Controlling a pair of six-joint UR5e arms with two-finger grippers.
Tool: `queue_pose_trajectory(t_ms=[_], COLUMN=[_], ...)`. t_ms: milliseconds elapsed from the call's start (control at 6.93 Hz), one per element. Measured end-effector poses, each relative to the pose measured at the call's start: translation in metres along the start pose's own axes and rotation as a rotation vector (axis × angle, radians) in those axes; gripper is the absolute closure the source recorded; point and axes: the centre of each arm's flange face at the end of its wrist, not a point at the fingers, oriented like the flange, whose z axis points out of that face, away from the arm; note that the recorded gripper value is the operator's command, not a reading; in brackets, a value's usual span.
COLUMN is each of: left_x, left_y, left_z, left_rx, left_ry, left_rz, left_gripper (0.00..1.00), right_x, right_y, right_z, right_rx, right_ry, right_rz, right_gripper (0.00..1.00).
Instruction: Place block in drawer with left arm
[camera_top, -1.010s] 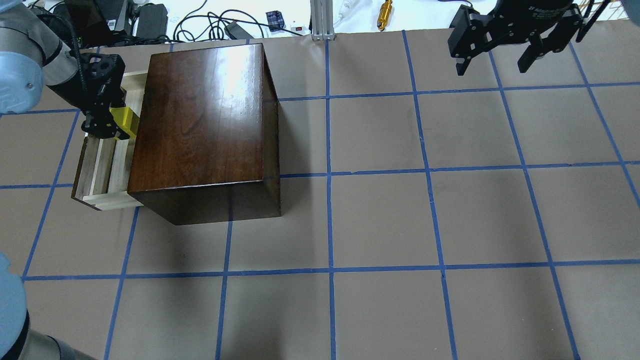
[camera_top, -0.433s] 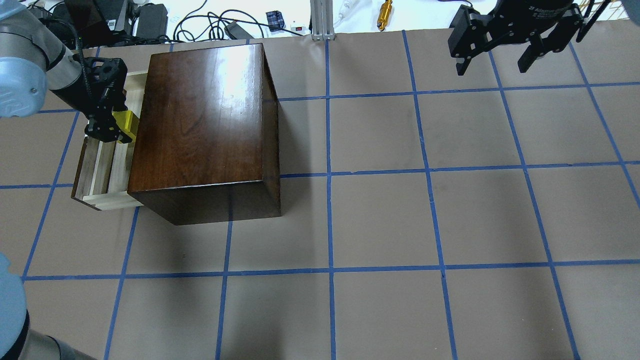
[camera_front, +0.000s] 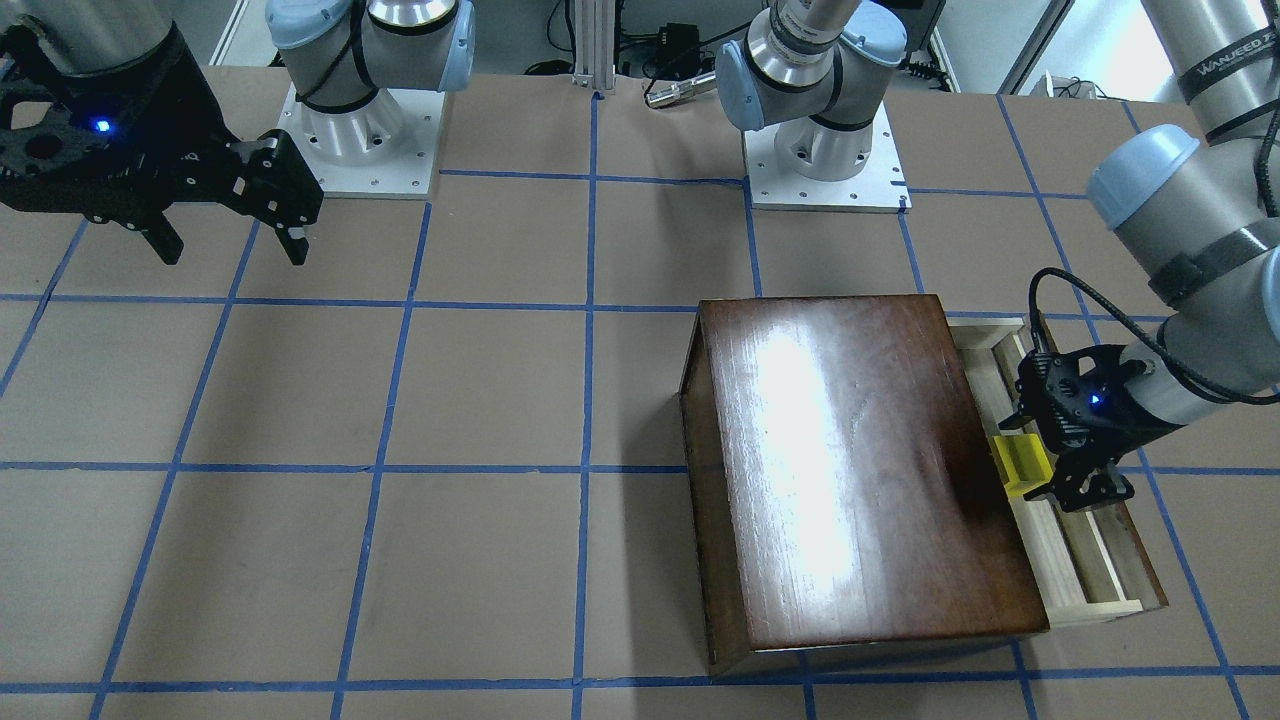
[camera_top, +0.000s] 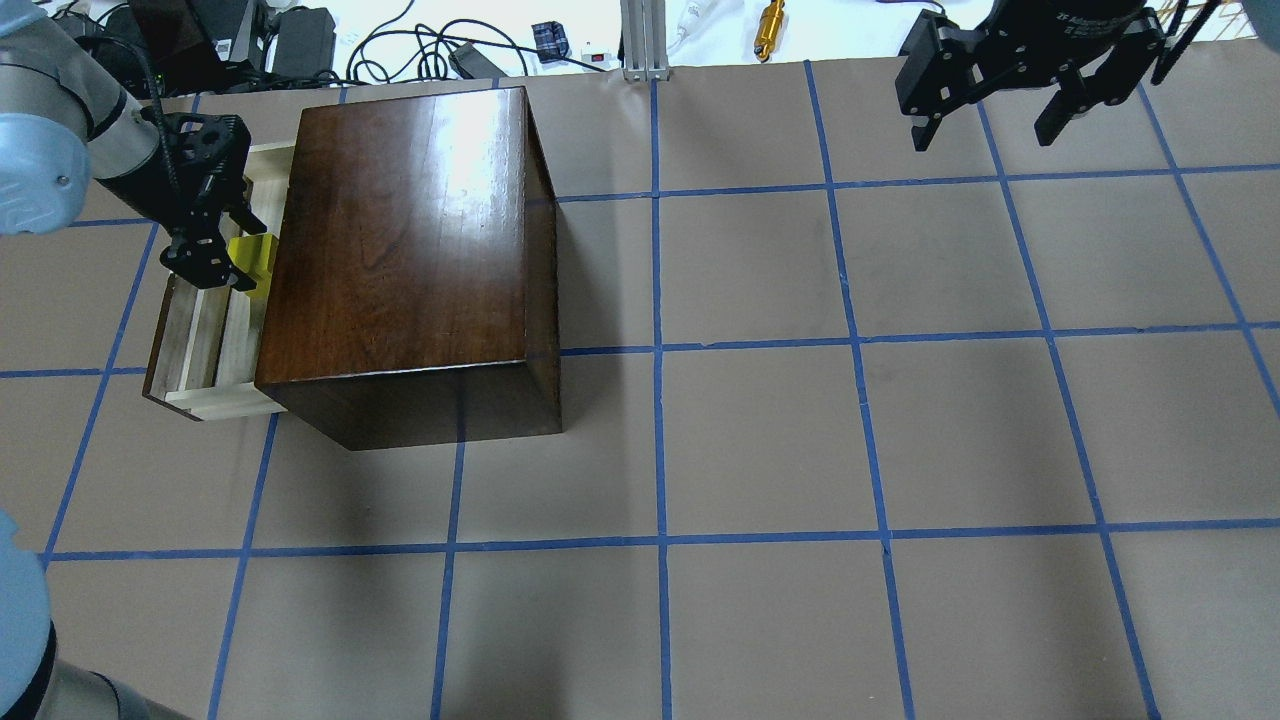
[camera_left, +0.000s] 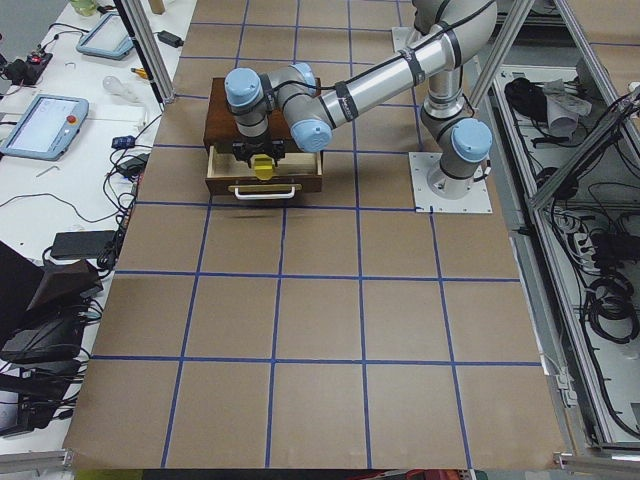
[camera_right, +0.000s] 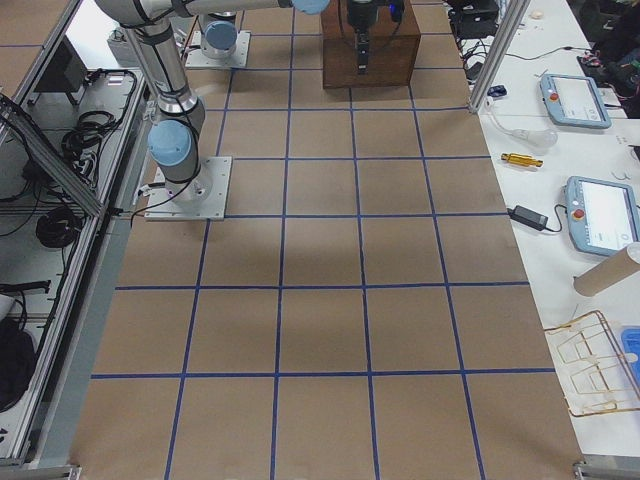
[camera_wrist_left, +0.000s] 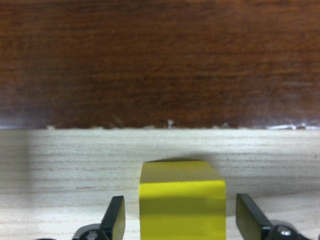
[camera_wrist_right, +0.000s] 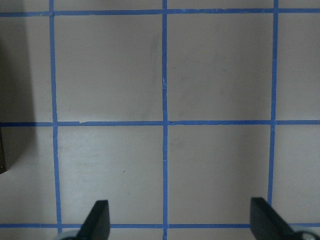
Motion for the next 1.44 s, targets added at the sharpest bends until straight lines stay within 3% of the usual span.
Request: queue_pose_trajectory(t_ms=[289, 577, 722, 1010, 1443], left_x=[0.005, 0.018, 0.023, 0.03, 0.045], left_y=[-0.006, -0.023, -0.03, -0.048, -0.12], left_z=[-0.035, -0.083, -0.101, -0.115, -0.125], left_rx=[-0.007, -0.009, 0.004, 0.035, 0.049], left_ry=[-0.051, -0.118, -0.145, -0.134, -0.131], left_rz=[-0.057, -0.265, -0.381, -0.559, -0.836], left_gripper=[0.21, 0.19, 0.08, 0.01, 0.0], right_x=[0.0, 0.0, 0.0, 0.0, 0.0], right_y=[0.0, 0.0, 0.0, 0.0, 0.0], right_z=[0.0, 0.0, 0.0, -0.001, 0.0], right_rx=[0.0, 0.001, 0.001, 0.001, 0.001], right_ry=[0.0, 0.0, 0.001, 0.0, 0.0], right_rz=[0.0, 0.0, 0.0, 0.0, 0.0], right_gripper=[0.0, 0.0, 0.0, 0.0, 0.0])
